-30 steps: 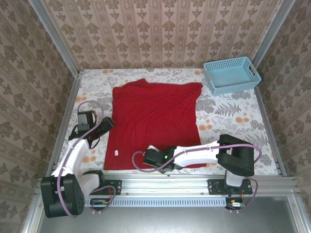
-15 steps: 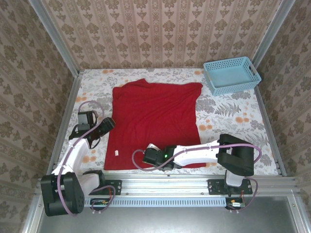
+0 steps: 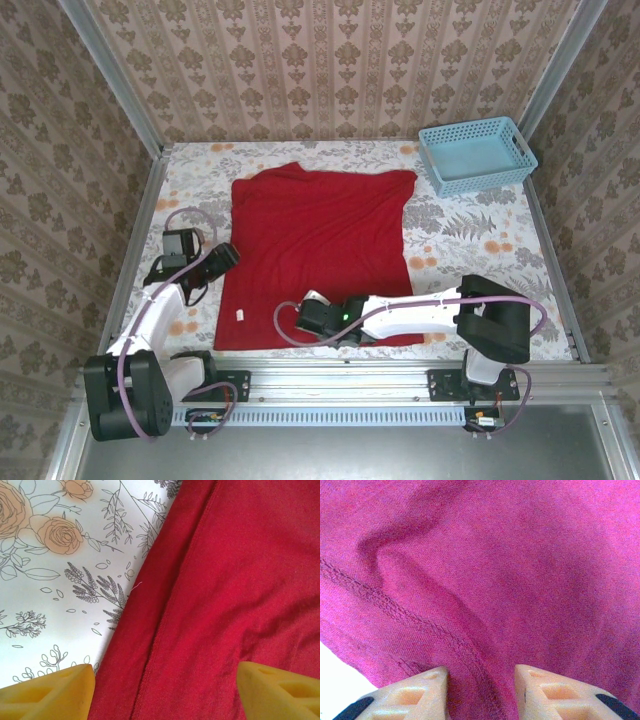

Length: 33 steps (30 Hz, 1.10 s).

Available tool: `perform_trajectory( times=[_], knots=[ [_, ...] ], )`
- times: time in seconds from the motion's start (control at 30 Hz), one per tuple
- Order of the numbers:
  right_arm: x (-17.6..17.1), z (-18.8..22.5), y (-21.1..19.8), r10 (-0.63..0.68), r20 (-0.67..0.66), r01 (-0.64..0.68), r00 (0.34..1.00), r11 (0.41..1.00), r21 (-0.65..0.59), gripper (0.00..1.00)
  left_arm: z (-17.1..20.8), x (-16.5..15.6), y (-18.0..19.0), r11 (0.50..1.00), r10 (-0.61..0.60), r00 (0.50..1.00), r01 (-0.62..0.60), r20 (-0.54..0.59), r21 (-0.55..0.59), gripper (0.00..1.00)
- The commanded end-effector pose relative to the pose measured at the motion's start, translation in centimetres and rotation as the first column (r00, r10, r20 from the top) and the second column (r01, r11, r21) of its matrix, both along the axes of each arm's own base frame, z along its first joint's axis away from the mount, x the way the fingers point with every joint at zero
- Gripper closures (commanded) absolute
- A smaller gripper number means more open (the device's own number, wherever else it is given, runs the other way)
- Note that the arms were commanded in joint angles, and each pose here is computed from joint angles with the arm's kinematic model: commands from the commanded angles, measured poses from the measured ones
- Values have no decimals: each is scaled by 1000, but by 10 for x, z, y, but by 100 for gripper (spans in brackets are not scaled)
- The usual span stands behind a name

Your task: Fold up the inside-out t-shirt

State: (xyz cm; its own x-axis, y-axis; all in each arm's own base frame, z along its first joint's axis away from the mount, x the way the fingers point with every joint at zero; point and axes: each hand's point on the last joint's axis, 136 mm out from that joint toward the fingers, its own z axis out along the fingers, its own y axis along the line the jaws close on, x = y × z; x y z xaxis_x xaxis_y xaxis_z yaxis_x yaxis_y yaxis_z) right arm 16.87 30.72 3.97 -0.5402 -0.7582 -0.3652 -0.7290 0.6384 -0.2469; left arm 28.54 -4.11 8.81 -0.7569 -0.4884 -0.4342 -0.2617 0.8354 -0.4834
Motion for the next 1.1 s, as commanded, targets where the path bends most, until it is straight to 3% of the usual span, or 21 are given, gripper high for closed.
perform_trajectory(
  times=[0.0, 0.27, 0.37, 0.47, 0.6, 0.73, 0.83, 0.93, 1.07],
  knots=[
    [2, 6, 0, -12, -2, 12, 1000, 999, 29, 62, 0, 0, -4, 999, -31, 1000, 31, -1, 12, 24],
    [11, 5, -5, -56, 17, 55, 998, 997, 46, 89, 5, 0, -12, 998, -59, 998, 59, 11, 15, 24],
    [26, 27, -13, -124, 75, 116, 989, 988, 98, 98, 13, 1, -24, 994, -110, 993, 109, 44, 18, 24],
    [49, 63, -26, -230, 122, 202, 966, 958, 206, 100, 27, 1, -53, 976, -217, 969, 214, 122, 33, 23],
    [81, 116, -36, -324, 58, 270, 944, 863, 427, 100, 61, -12, -114, 898, -438, 848, 426, 297, 109, 19],
    [108, 149, -37, -357, 18, 294, 934, 797, 527, 100, 100, -43, -176, 769, -619, 629, 606, 470, 201, 9],
    [118, 167, -31, -354, 32, 280, 935, 788, 549, 100, 113, -62, -205, 687, -699, 506, 672, 505, 278, 4],
    [122, 178, -26, -350, 31, 271, 936, 776, 570, 100, 108, -71, -228, 622, -753, 439, 717, 490, 314, 2],
    [118, 186, -18, -327, 3, 257, 945, 748, 612, 100, 89, -61, -242, 611, -777, 454, 709, 435, 353, 1]
  ],
)
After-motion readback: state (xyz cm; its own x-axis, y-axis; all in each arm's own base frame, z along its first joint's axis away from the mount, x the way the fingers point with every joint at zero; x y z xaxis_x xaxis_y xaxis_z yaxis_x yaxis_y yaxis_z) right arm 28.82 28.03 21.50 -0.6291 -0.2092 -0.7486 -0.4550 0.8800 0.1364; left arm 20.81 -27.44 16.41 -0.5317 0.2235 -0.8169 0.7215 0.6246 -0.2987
